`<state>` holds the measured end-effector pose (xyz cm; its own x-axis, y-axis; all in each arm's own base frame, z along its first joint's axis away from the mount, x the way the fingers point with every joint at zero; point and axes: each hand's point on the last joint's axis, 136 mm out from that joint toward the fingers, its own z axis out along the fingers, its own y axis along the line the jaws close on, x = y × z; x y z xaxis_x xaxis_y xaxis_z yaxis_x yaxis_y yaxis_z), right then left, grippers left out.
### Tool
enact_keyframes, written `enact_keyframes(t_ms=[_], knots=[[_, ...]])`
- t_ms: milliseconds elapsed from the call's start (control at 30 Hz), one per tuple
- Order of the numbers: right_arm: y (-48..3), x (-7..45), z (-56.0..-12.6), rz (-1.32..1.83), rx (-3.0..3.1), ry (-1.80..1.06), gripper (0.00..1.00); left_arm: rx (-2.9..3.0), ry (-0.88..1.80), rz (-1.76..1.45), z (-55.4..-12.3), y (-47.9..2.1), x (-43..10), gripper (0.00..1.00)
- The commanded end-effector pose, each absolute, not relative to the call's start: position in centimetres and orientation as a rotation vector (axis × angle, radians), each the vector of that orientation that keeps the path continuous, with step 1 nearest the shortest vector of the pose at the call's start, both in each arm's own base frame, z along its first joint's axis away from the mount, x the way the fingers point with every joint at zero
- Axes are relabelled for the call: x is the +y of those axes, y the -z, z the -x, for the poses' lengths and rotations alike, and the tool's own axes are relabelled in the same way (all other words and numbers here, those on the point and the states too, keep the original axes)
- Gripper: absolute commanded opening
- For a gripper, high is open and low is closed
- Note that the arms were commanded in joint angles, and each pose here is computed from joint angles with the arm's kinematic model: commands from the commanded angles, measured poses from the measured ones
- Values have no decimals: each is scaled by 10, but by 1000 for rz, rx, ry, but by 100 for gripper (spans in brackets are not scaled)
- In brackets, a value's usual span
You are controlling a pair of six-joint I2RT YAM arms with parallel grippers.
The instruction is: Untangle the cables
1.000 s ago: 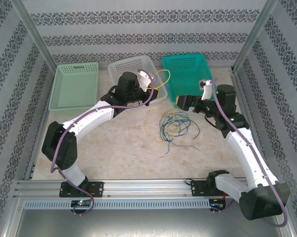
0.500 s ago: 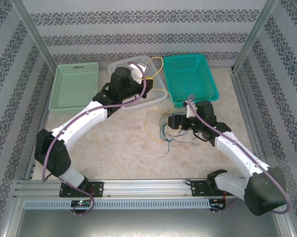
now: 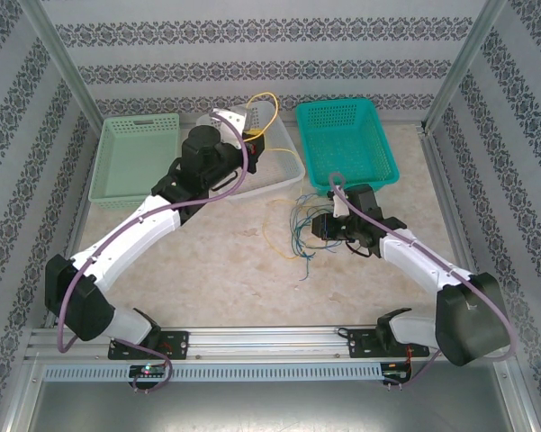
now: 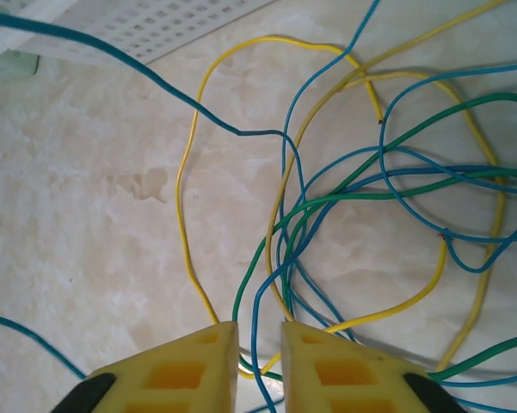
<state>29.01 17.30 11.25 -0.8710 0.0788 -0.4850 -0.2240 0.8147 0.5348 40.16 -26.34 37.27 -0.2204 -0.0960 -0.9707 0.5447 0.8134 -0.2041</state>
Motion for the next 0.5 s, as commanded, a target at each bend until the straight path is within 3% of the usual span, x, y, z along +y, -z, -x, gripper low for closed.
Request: enact_keyframes(t_ms=[0,133,333,467], knots=[[-141,183,-291,203,2399,-850,47,1650,638,-298,-401,-384,-256,0],[-164,192,-285,191,2300,-953,63,1664,645,-281,-400,-376,-254,0],[-167,230,-269,247,2288,-1095,71,1689,660,-272,-401,-362,-257,0],[-163,245,-274,224,2299,-1109,70,1688,676,-264,-401,-361,-258,0]])
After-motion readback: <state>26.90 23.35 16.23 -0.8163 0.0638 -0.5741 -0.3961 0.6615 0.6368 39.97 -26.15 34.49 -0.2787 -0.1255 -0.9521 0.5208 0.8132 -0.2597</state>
